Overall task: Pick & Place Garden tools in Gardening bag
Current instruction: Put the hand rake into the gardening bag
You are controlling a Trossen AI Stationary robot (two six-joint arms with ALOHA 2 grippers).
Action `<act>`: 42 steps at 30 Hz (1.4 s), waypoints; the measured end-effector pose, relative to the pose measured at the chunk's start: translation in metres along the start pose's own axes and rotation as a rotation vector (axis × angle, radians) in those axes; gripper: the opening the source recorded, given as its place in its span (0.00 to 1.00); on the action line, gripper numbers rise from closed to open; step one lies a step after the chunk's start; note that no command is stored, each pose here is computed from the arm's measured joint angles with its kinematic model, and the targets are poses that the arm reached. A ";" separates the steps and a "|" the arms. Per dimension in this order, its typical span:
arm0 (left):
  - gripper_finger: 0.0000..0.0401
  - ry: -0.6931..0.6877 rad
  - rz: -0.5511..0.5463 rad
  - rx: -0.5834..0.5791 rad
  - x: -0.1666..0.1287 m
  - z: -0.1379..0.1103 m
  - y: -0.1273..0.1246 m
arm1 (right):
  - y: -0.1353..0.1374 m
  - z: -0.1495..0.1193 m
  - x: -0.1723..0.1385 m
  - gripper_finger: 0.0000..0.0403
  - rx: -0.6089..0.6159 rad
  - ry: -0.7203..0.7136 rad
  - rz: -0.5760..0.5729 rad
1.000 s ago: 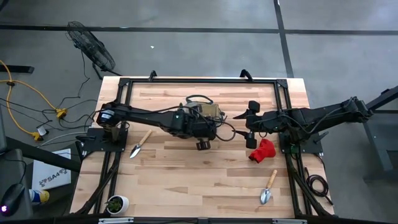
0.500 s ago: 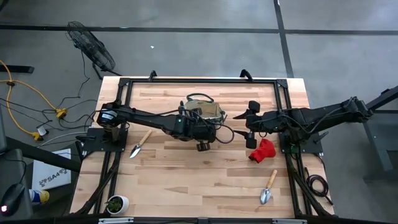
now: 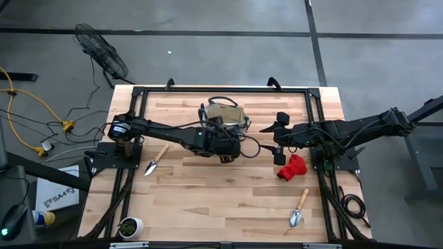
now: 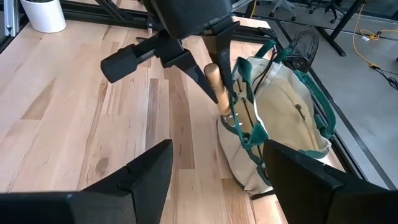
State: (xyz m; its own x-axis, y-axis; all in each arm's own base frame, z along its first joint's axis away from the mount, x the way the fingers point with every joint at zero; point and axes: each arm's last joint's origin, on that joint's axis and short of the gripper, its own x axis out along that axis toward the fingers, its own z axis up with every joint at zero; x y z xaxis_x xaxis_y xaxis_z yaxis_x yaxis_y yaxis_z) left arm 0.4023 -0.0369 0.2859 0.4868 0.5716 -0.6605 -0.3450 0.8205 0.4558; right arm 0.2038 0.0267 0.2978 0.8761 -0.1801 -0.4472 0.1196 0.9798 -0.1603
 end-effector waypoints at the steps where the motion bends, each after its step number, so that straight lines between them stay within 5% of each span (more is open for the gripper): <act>1: 0.15 0.001 -0.002 0.000 0.000 0.000 0.000 | 0.000 0.000 0.000 0.60 0.000 0.000 0.000; 31: 0.15 0.063 -0.061 -0.012 0.027 0.001 0.033 | 0.000 0.000 0.000 0.60 0.000 0.001 0.000; 42: 0.28 0.067 -0.070 -0.055 0.024 0.001 0.034 | 0.000 0.000 0.000 0.60 -0.001 0.001 0.000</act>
State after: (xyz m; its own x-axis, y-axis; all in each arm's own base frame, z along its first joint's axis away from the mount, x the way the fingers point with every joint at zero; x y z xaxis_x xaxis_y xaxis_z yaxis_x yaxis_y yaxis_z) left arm 0.4029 0.0046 0.2864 0.4573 0.5098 -0.7287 -0.3565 0.8558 0.3750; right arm 0.2037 0.0267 0.2977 0.8754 -0.1802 -0.4485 0.1193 0.9798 -0.1607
